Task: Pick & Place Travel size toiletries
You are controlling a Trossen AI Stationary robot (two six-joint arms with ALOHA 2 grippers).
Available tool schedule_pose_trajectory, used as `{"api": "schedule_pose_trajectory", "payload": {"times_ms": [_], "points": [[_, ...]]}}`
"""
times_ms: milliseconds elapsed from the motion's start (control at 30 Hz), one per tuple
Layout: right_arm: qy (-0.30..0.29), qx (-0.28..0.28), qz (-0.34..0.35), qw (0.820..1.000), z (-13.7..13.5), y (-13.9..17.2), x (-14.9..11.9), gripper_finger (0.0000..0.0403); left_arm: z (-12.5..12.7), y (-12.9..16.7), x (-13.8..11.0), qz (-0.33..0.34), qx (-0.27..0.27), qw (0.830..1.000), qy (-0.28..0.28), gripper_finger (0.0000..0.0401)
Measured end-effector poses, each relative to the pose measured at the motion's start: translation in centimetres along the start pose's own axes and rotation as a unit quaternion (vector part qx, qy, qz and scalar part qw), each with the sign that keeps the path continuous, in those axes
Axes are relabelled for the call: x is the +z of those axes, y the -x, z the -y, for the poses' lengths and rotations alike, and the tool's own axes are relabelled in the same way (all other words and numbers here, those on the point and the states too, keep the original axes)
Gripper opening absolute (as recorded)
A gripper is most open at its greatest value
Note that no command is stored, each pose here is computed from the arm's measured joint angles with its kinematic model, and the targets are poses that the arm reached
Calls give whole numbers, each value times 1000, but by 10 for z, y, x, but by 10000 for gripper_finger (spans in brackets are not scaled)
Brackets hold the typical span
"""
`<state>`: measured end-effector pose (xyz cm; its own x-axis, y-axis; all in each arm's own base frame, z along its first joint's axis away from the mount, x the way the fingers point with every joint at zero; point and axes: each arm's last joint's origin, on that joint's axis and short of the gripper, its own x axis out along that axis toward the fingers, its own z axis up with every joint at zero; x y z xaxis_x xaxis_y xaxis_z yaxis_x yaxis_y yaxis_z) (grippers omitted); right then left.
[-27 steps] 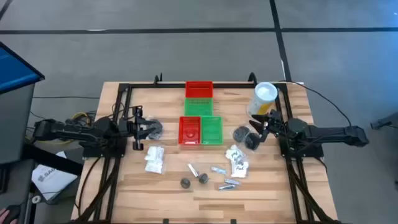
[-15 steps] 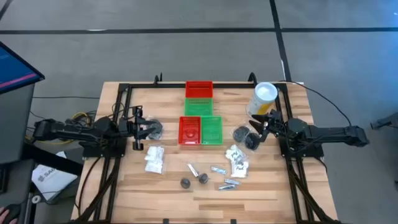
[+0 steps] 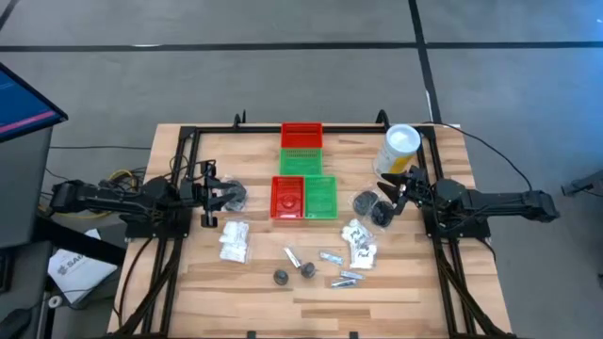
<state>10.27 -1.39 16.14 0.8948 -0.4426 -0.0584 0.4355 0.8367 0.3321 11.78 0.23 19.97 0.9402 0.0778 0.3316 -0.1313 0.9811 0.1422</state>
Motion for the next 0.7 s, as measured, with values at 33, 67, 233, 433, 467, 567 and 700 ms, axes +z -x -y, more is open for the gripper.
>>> {"api": "schedule_pose_trajectory", "payload": {"times_ms": [33, 67, 233, 433, 467, 567, 700], "points": [[0, 0, 0, 1000, 0, 0, 0, 186, 0, 0, 0, 0, 0, 1000, 0, 99], [0, 0, 0, 1000, 0, 0, 0, 186, 0, 0, 0, 0, 0, 1000, 0, 99], [0, 0, 0, 1000, 0, 0, 0, 186, 0, 0, 0, 0, 0, 1000, 0, 99], [0, 0, 0, 1000, 0, 0, 0, 186, 0, 0, 0, 0, 0, 1000, 0, 99], [0, 0, 0, 1000, 0, 0, 0, 186, 0, 0, 0, 0, 0, 1000, 0, 99], [0, 0, 0, 1000, 0, 0, 0, 186, 0, 0, 0, 0, 0, 1000, 0, 99], [0, -5, 2, 1000, 1, 0, 0, 186, 0, 0, 0, 0, 0, 1000, 0, 99]]}}
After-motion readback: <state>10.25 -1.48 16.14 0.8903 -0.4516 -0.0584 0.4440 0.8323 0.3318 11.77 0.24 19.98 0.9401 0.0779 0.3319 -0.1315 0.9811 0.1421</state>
